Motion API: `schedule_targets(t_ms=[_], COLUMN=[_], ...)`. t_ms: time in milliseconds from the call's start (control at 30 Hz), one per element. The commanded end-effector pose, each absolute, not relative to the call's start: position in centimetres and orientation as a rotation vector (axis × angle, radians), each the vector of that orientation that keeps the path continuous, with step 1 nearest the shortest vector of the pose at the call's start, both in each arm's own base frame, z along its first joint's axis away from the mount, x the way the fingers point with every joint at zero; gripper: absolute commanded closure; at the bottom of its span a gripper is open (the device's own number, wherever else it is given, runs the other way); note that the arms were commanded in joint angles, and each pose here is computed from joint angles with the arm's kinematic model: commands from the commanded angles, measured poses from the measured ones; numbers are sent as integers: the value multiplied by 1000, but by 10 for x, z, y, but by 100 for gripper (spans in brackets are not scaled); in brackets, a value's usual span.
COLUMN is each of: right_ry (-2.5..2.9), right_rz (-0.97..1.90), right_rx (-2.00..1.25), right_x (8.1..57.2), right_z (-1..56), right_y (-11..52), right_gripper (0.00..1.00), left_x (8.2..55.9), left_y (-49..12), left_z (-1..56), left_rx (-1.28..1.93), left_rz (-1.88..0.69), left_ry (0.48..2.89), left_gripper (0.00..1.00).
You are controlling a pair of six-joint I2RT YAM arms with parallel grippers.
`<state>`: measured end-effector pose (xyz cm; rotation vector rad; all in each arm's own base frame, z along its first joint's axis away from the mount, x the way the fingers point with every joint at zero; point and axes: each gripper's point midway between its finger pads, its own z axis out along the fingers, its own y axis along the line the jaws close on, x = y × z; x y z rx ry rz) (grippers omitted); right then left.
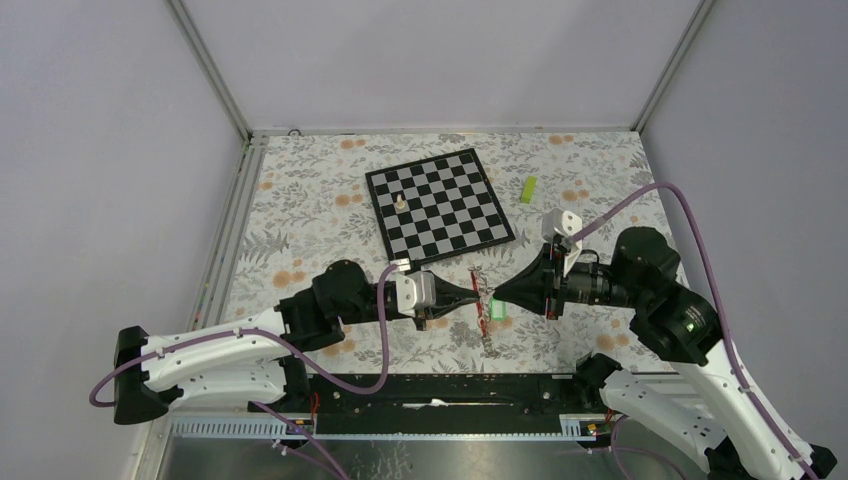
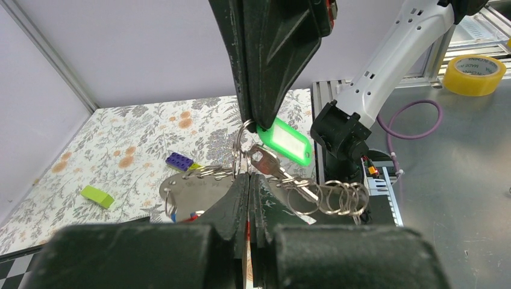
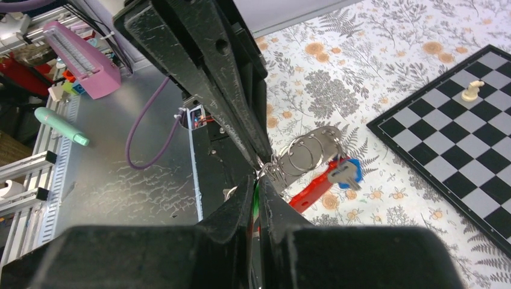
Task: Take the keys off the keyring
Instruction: Adjust the key on the keyring.
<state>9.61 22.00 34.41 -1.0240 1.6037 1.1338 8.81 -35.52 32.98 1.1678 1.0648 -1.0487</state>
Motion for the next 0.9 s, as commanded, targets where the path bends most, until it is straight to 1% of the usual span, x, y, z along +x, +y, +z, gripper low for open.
schedule_targets(t_ms=[0,400,533,700,800,867], right_ry=[1448,1483,1484,1499,1501,1505], right_rz=[1183,1212,1225,1237,1240,1243], right_rx=[-1017,-970,-982,-992,-994,-993], right_x=[89,95,95,93,93,93], right_z=[367,367,368,365,365,364], right_y=[223,229,231,231,231,231], right_gripper=[100,100,100,100,100,100], left_x=[87,85,86,89,90,90], left_y=[-349,-356,-359,-358,-357,-357], left_z=[365,360,357,356,356,357], left_rx=[1092,1119,1126,1116,1108,1106], left_rz=[-1068,-1086,-1085,-1074,-1068,-1070], left_ry=[984,1003,1020,1027,1030,1027], left_gripper=[100,100,91,78,71,69])
